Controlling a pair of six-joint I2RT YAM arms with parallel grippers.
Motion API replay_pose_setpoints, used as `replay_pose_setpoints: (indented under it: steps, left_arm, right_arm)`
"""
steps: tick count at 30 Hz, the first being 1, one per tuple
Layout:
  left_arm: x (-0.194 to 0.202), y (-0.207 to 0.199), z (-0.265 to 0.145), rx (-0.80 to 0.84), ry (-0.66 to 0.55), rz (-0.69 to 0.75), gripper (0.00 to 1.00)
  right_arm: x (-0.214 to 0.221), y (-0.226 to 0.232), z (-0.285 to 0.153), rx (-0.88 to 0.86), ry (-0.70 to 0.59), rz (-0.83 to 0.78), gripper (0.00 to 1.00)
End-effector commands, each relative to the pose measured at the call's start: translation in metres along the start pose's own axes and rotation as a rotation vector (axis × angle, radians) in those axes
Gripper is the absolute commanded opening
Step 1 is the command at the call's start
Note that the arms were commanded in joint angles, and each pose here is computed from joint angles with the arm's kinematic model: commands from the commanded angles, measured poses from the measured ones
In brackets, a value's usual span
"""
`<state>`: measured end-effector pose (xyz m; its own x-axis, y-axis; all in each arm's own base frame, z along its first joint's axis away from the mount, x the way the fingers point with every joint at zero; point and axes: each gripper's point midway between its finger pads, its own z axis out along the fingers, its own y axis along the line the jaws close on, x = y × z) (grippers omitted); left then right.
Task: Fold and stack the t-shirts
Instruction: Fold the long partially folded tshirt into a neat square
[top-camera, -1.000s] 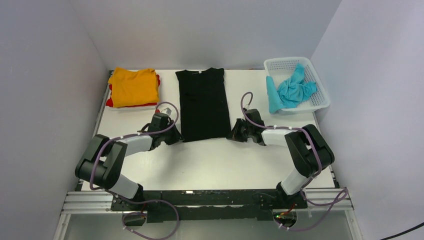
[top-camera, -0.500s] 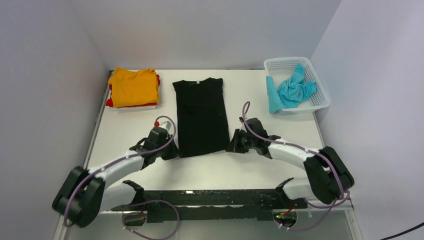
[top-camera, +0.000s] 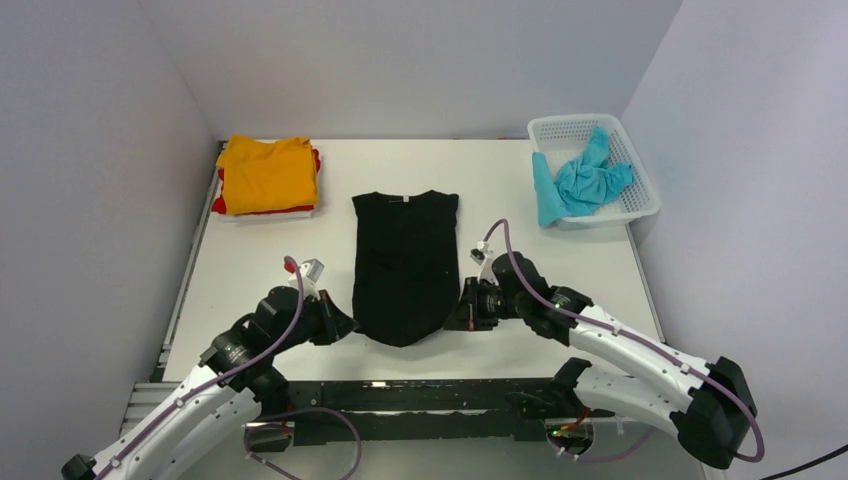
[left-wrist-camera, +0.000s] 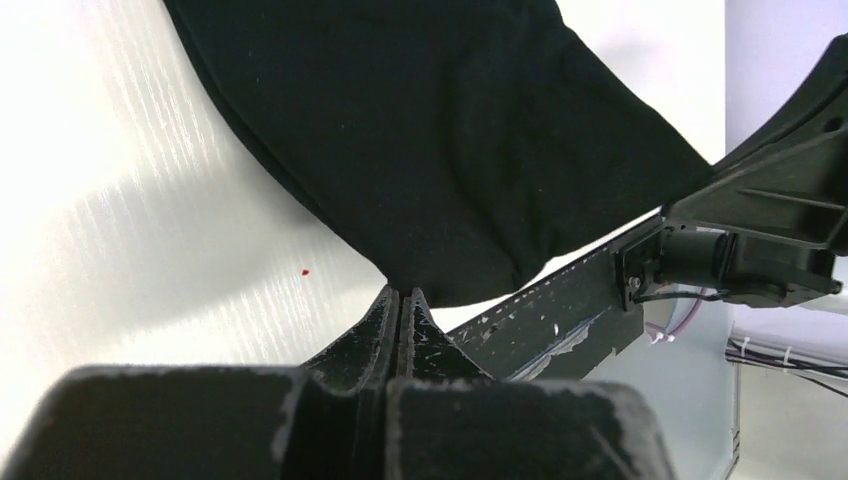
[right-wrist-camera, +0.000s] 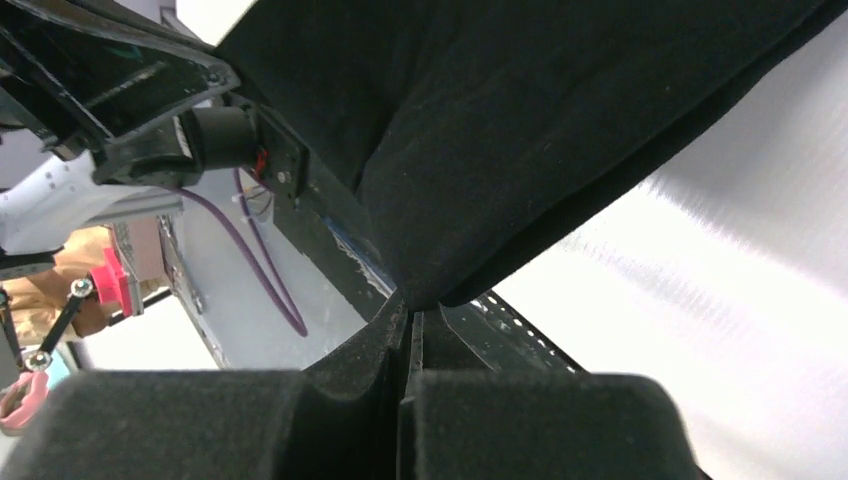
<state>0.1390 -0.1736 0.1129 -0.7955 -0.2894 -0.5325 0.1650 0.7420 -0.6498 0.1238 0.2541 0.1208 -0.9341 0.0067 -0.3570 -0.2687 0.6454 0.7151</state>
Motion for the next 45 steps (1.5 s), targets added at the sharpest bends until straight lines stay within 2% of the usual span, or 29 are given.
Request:
replay_pose_setpoints:
  steps: [1,5,9,16,20,29,38,45]
  left_arm:
    - [-0.033,-0.026,-0.015,0.052,-0.115,0.012,0.00]
    - [-0.081,-0.042,-0.018,0.041,-0.291,0.033,0.00]
    - [-0.126,-0.049,-0.023,-0.042,-0.425,0.062,0.00]
    - [-0.179,-0.057,-0.011,-0.138,-0.507,0.099,0.00]
    - [-0.217,-0.053,-0.009,-0.160,-0.583,0.090,0.00]
    - [-0.262,-0.034,0.026,-0.210,-0.567,0.098,0.00]
    - [-0.294,-0.009,0.061,-0.303,-0.548,0.093,0.00]
    - [-0.305,0.017,0.099,-0.349,-0.473,0.084,0.00]
  right_arm:
    - [-0.027,0.022,-0.023,0.024,-0.084,-0.050,0.00]
    - [-0.065,0.022,-0.035,0.125,-0.214,-0.102,0.00]
    - [-0.107,0.036,-0.047,0.126,-0.370,-0.128,0.00]
    - [-0.169,0.035,-0.058,0.158,-0.504,-0.094,0.00]
    - [-0.203,0.026,-0.055,0.161,-0.519,-0.084,0.00]
    - [-0.262,-0.001,-0.039,0.230,-0.533,-0.074,0.00]
    - [-0.298,-0.041,-0.018,0.239,-0.512,-0.018,0.00]
    - [-0.314,-0.084,0.011,0.306,-0.467,0.041,0.00]
